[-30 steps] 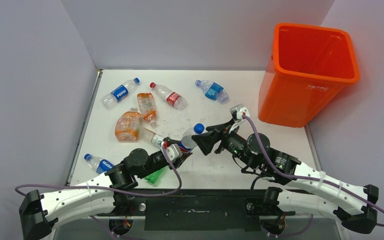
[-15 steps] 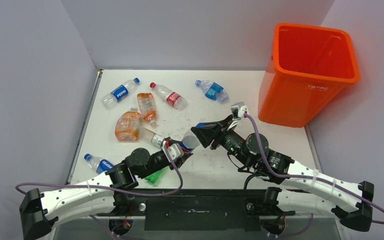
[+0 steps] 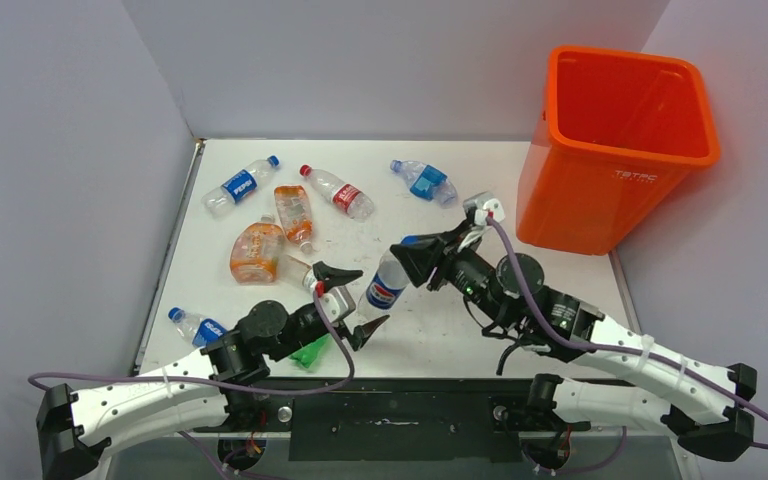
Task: Put the plastic bottles in the bin
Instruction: Pick up the plastic bottle from the corner of the board, then place the plastic bottle in the trash bin.
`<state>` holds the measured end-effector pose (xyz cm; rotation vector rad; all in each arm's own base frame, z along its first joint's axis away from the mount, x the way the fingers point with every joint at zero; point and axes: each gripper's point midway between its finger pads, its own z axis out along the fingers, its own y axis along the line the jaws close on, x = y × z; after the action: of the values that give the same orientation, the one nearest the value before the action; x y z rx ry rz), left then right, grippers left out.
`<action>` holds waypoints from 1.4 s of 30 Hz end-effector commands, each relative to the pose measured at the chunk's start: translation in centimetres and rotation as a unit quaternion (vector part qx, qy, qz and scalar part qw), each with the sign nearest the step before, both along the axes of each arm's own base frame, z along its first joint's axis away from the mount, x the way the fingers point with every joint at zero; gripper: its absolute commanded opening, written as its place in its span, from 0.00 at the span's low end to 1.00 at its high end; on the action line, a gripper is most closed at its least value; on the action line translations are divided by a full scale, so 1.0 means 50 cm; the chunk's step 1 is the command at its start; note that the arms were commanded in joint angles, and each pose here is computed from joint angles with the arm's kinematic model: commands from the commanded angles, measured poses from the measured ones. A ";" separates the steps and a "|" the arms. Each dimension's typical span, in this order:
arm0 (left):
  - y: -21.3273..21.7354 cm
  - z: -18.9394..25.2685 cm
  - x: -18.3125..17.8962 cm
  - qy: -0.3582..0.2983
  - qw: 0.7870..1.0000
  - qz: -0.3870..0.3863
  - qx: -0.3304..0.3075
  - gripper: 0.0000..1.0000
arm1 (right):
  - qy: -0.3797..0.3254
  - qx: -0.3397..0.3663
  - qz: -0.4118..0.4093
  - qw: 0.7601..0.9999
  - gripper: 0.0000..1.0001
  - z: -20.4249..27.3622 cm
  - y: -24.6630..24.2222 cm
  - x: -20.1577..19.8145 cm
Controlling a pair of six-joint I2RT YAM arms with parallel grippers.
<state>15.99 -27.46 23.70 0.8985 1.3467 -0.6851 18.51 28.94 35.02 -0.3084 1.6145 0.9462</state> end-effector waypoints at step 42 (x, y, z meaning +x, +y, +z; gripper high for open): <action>0.033 0.093 0.027 -0.022 0.995 0.069 -0.067 0.96 | -0.127 0.062 -0.759 0.636 0.05 0.362 -0.845 0.467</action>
<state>17.06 -25.93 26.02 0.7536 1.3269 -0.6327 39.93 -11.39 56.74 0.8541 0.9217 -0.3311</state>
